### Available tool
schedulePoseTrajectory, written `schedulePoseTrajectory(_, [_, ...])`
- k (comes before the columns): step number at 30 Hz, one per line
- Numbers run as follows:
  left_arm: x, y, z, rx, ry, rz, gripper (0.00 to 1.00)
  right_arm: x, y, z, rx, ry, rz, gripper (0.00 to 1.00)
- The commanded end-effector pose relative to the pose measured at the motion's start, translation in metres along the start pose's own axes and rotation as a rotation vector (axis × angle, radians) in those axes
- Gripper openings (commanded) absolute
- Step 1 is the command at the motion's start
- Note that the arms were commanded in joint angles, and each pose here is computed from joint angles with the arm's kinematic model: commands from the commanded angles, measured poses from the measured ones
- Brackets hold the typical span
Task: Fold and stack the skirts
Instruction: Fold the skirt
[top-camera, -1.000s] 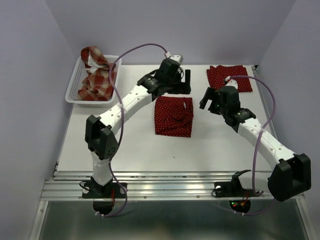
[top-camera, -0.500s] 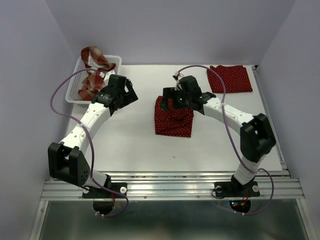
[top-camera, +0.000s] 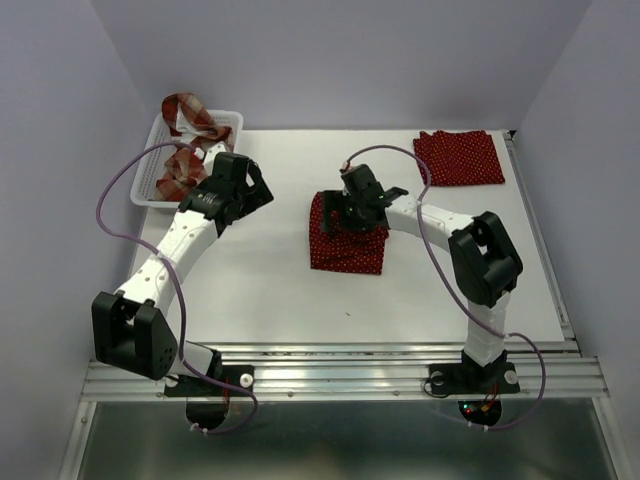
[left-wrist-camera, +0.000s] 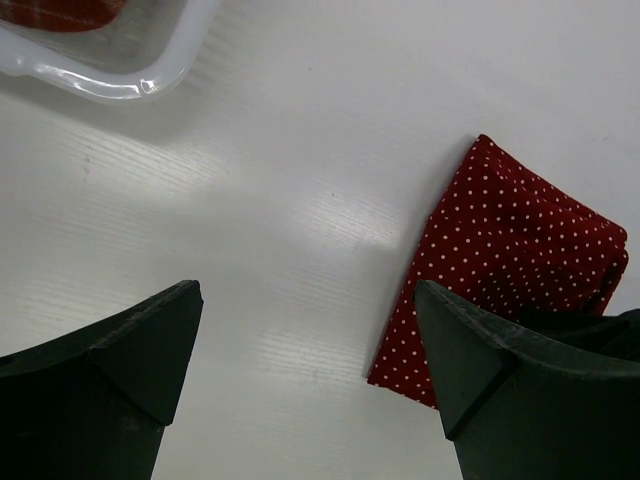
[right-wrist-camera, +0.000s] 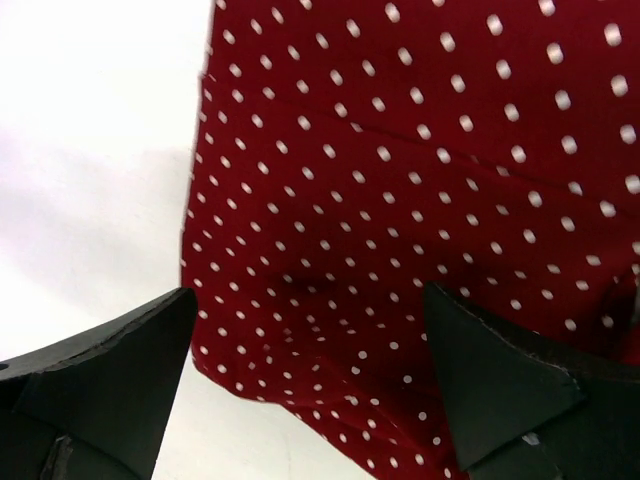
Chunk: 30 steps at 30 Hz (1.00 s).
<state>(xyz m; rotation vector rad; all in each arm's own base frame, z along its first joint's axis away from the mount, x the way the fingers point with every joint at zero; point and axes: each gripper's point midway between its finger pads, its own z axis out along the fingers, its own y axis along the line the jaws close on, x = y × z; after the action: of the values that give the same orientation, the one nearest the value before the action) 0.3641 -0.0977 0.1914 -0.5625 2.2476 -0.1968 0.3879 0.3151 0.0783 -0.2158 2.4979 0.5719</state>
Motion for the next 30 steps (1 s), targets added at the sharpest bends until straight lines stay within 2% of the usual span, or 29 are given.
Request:
schedulePoseTrajectory(1, [-0.009, -0.001, 0.004, -0.007, -0.033, 0.003, 0.99, 0.001, -0.011, -0.025, 0.067, -0.031, 0.039, 1.00])
schedulePoseTrajectory(5, [-0.007, -0.003, 0.009, -0.001, -0.025, 0.012, 0.99, 0.026, -0.022, -0.036, 0.088, 0.005, 0.081, 1.00])
schedulePoseTrajectory(11, [-0.002, -0.008, 0.019, 0.009, 0.006, 0.026, 0.99, 0.033, -0.042, -0.049, 0.159, -0.023, 0.091, 1.00])
schedulePoseTrajectory(26, [0.001, -0.010, 0.034, -0.019, 0.044, 0.051, 0.99, 0.051, -0.114, -0.019, 0.215, 0.021, 0.139, 1.00])
schedulePoseTrajectory(30, [-0.001, -0.013, 0.034, -0.014, 0.042, 0.052, 0.99, 0.047, -0.098, -0.026, 0.125, 0.028, 0.080, 1.00])
